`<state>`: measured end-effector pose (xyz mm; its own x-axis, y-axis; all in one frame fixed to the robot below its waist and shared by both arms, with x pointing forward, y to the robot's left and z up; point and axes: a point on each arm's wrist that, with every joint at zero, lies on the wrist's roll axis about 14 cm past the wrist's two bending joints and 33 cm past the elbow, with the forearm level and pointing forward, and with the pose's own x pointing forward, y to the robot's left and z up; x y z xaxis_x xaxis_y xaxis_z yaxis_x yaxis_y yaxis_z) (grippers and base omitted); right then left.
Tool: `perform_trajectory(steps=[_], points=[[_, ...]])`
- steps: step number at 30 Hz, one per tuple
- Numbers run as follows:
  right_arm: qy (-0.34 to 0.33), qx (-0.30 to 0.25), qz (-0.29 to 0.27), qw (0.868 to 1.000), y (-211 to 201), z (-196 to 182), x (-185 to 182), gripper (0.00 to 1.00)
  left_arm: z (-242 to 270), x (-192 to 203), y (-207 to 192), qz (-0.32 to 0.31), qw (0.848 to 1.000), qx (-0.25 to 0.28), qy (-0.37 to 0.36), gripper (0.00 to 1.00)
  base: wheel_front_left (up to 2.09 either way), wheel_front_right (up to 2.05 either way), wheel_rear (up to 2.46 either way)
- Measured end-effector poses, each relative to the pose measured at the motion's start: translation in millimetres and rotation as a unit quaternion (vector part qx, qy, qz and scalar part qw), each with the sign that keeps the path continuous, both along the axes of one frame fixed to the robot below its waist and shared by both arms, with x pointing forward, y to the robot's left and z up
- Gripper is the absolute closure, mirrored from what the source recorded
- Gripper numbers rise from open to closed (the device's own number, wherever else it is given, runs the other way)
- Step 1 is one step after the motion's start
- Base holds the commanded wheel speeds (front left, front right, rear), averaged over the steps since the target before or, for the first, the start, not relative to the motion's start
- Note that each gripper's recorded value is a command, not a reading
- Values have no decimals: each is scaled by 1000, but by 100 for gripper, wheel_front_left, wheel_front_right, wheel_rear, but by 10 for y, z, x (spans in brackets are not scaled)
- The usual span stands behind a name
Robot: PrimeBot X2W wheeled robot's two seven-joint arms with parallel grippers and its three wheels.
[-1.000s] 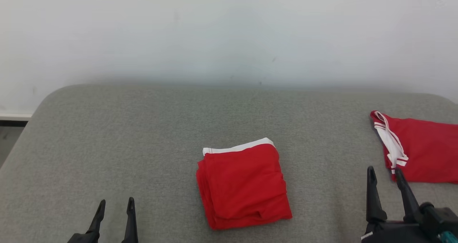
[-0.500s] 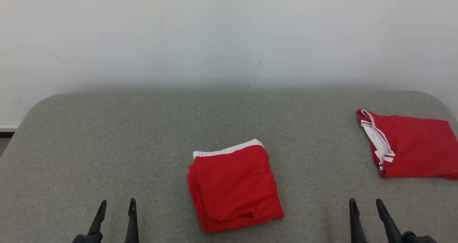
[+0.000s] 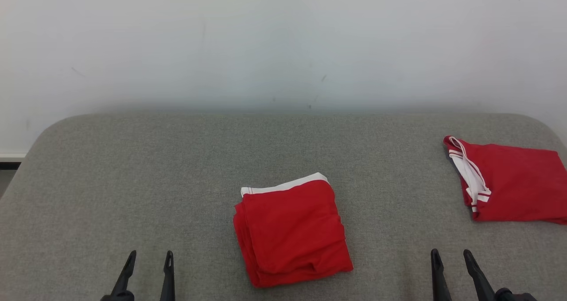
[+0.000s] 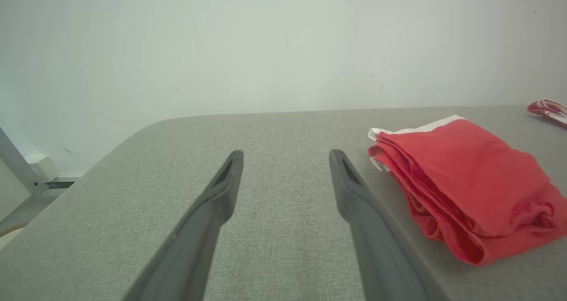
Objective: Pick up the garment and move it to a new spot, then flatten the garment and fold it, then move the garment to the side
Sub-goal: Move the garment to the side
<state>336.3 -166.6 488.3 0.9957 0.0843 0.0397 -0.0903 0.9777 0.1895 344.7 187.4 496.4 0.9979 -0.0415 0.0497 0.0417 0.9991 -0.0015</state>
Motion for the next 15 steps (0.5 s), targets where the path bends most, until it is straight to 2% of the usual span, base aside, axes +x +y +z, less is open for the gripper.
perform_trajectory(steps=[15], points=[[5, -10, 3, 1000, 7, -29, 41, 0, 6, -59, -11, 1, 1000, 4, -2, 0, 0, 0, 0]])
